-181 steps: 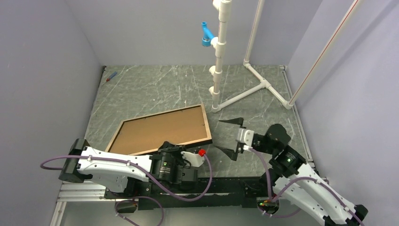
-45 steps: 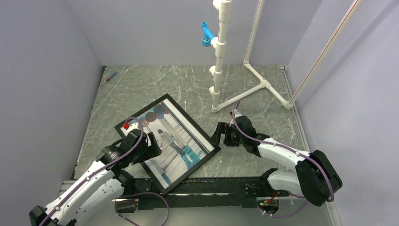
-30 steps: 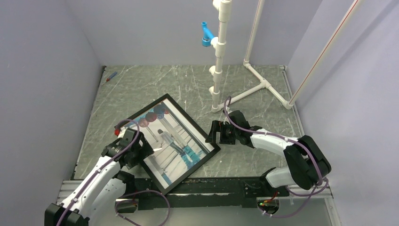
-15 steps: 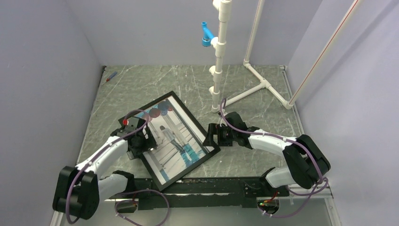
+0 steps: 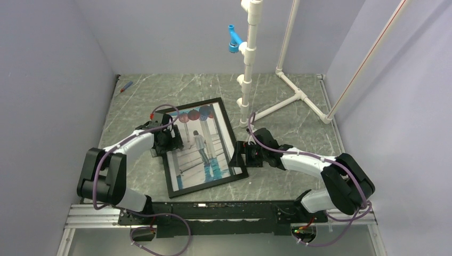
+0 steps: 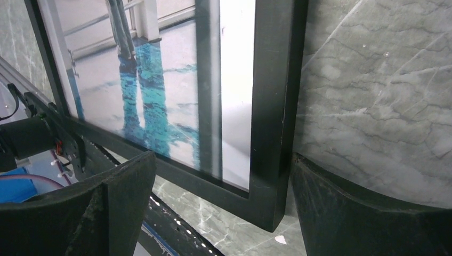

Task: Put the photo into the frame

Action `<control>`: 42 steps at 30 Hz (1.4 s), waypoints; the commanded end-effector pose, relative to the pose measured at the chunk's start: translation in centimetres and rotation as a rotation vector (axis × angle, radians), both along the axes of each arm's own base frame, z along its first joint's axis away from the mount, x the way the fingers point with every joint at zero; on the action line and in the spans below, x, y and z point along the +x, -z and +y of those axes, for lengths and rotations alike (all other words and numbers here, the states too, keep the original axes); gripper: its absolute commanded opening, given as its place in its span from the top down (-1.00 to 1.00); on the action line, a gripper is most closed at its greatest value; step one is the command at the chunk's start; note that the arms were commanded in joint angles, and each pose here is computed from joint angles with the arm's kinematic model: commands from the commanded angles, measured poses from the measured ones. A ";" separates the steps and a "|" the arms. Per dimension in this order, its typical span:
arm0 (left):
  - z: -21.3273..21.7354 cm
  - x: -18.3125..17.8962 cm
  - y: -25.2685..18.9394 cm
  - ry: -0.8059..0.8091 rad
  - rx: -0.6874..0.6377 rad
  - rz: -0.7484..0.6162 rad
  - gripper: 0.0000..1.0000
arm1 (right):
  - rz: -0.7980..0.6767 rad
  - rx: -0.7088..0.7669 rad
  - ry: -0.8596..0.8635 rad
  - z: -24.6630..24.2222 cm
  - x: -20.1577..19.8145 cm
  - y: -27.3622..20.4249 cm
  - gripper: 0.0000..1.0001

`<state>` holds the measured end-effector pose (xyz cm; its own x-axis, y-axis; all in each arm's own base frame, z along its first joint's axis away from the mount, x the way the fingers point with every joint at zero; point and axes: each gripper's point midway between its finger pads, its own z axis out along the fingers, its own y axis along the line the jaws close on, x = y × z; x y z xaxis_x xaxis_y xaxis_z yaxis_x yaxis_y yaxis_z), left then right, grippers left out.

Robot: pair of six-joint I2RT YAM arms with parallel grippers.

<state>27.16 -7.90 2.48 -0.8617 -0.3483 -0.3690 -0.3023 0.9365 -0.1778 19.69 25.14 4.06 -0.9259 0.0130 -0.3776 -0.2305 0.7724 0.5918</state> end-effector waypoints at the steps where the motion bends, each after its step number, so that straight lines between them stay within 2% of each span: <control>1: -5.1 4.4 -2.7 0.114 -0.198 -0.117 -0.93 | 0.045 0.086 -0.066 2.8 -1.5 -1.3 -0.89; 23: -6.6 6.4 -0.2 0.157 -0.225 -0.045 -0.93 | 0.032 0.112 -0.086 4.9 -2.1 -2.9 -0.91; 32: -6.5 4.2 0.6 0.130 -0.256 -0.012 -0.93 | -0.015 0.089 -0.061 4.6 -1.3 -3.7 -0.93; 42: -4.7 0.4 1.0 0.077 -0.215 0.018 -0.97 | -0.038 0.041 -0.029 3.7 -0.8 -3.9 -0.99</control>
<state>33.08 -9.25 3.01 -0.8048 -0.3292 -0.4940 -0.2200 0.9383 -0.2669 17.08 26.43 3.99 -0.9501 -0.0314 -0.3103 -0.2068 0.8082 0.5514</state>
